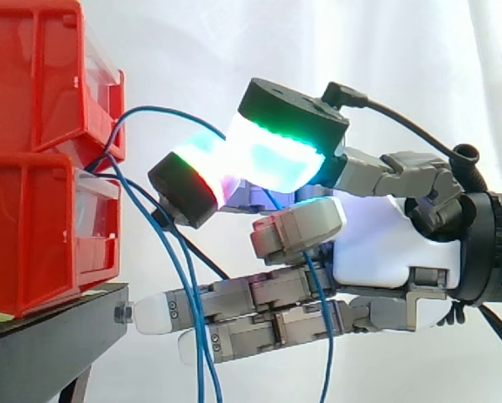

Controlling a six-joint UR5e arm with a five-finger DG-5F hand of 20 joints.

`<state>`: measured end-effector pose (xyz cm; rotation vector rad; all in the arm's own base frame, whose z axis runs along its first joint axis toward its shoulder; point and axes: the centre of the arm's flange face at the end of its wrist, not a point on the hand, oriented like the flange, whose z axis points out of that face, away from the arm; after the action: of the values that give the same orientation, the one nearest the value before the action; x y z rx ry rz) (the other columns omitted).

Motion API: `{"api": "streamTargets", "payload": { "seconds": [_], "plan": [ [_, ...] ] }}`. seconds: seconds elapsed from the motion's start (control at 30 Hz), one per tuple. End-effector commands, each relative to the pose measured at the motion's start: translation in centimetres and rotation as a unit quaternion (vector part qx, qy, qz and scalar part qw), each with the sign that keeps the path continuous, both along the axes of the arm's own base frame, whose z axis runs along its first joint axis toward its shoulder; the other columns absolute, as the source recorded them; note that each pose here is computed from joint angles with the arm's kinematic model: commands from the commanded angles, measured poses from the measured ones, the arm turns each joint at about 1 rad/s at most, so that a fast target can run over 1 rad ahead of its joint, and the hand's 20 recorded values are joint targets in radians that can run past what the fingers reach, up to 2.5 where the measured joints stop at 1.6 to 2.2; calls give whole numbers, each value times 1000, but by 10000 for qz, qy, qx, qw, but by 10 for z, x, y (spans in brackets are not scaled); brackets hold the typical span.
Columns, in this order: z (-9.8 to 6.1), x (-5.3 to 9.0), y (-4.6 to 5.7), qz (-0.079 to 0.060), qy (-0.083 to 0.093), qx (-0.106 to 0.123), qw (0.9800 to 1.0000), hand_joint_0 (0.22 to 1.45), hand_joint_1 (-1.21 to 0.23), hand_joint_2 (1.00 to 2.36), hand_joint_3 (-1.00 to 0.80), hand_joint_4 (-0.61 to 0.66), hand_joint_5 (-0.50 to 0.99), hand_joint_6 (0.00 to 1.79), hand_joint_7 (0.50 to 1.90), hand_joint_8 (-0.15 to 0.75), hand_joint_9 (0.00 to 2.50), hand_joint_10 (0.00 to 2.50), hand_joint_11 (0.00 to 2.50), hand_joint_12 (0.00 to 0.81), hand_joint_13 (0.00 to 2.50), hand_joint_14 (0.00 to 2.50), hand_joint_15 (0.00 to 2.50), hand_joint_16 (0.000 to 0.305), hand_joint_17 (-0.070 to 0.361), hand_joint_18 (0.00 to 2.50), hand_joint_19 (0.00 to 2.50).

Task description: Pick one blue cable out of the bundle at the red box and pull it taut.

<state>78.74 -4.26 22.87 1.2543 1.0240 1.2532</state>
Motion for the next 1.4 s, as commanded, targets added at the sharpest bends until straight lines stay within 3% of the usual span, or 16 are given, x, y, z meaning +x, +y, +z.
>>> {"api": "streamTargets", "payload": {
  "seconds": [0.0, 0.3, 0.57, 1.37],
  "plan": [
    [0, 0, -1, -4, 0, 0, 10000, 552, -597, 1008, -337, 35, -78, 885, 1062, 365, 1351, 94, 1462, 393, 568, 12, 315, 59, 134, 422, 252],
    [0, 0, 0, -4, 0, 1, 10000, 548, -573, 1009, -362, 46, -88, 886, 1075, 324, 1334, 150, 1548, 373, 575, 14, 338, 55, 123, 399, 277],
    [0, 0, 0, -4, 0, 1, 10000, 540, -459, 1005, -427, 59, -89, 884, 1083, 330, 1339, 181, 1527, 374, 580, 13, 349, 55, 125, 393, 288],
    [0, 0, 0, -4, 0, 1, 10000, 483, -389, 1000, -500, 84, -81, 879, 1045, 372, 1348, 257, 1444, 395, 613, 13, 341, 60, 135, 453, 262]
  ]
}}
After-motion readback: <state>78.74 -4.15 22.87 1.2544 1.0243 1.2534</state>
